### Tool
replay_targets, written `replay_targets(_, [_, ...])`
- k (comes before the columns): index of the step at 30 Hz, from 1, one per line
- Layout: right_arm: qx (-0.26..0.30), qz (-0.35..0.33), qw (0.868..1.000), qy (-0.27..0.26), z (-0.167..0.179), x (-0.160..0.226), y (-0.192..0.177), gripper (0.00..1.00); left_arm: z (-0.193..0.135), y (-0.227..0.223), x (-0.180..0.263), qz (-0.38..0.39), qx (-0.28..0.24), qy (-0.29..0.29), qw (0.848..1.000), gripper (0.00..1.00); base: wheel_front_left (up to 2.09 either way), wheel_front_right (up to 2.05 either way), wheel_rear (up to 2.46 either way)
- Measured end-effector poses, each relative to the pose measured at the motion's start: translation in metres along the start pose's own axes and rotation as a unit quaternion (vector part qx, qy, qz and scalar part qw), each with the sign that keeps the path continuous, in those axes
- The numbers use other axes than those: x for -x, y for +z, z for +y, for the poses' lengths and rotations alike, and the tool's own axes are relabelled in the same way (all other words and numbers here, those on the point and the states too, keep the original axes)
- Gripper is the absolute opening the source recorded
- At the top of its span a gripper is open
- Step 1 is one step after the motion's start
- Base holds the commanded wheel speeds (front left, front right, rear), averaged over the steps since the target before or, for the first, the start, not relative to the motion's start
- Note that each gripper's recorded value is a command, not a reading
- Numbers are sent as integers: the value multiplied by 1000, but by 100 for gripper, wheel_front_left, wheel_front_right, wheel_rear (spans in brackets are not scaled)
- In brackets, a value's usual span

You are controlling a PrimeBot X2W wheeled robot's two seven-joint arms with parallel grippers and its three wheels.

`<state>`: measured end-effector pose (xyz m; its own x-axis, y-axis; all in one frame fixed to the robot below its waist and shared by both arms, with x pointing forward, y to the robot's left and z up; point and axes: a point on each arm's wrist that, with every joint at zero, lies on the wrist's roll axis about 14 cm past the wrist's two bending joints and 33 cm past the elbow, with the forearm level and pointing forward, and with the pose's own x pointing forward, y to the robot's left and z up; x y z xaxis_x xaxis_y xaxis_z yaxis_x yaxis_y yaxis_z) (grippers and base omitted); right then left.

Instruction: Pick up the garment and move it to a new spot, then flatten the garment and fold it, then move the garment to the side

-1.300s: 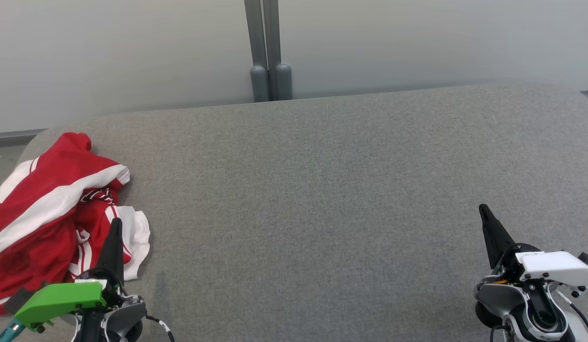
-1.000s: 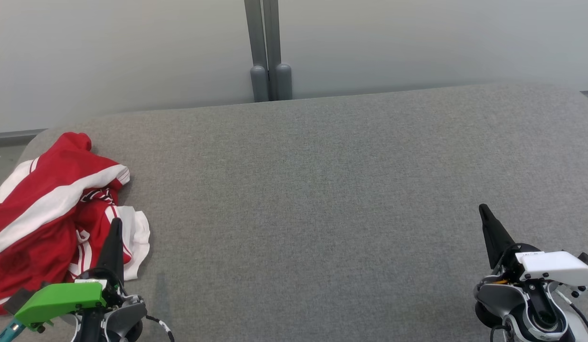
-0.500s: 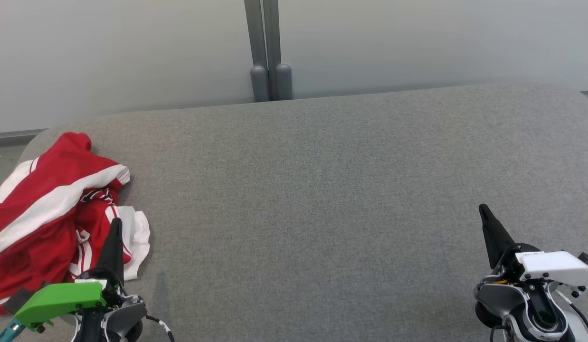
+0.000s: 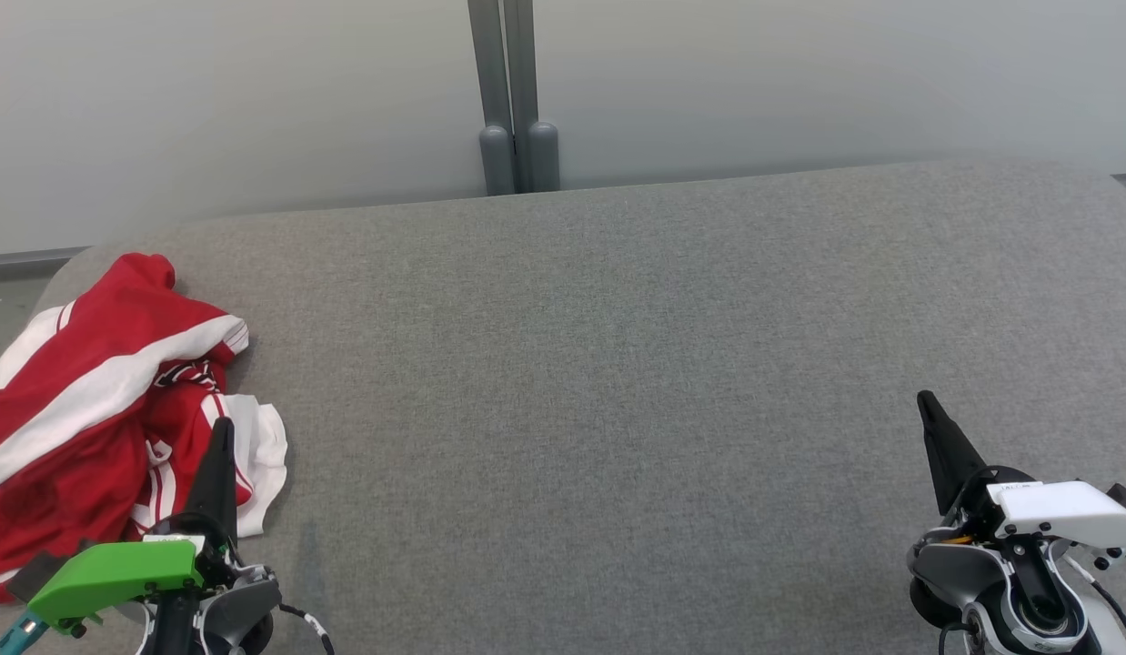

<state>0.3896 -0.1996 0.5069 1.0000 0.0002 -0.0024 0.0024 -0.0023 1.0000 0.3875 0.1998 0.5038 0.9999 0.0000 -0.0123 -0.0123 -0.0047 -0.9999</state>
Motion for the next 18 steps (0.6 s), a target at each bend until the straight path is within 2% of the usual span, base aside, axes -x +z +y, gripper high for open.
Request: replay_targets(18, [0,0,1000,0,0,0,0,0,0,0,0,0,0,0,1000,0,0,0,0])
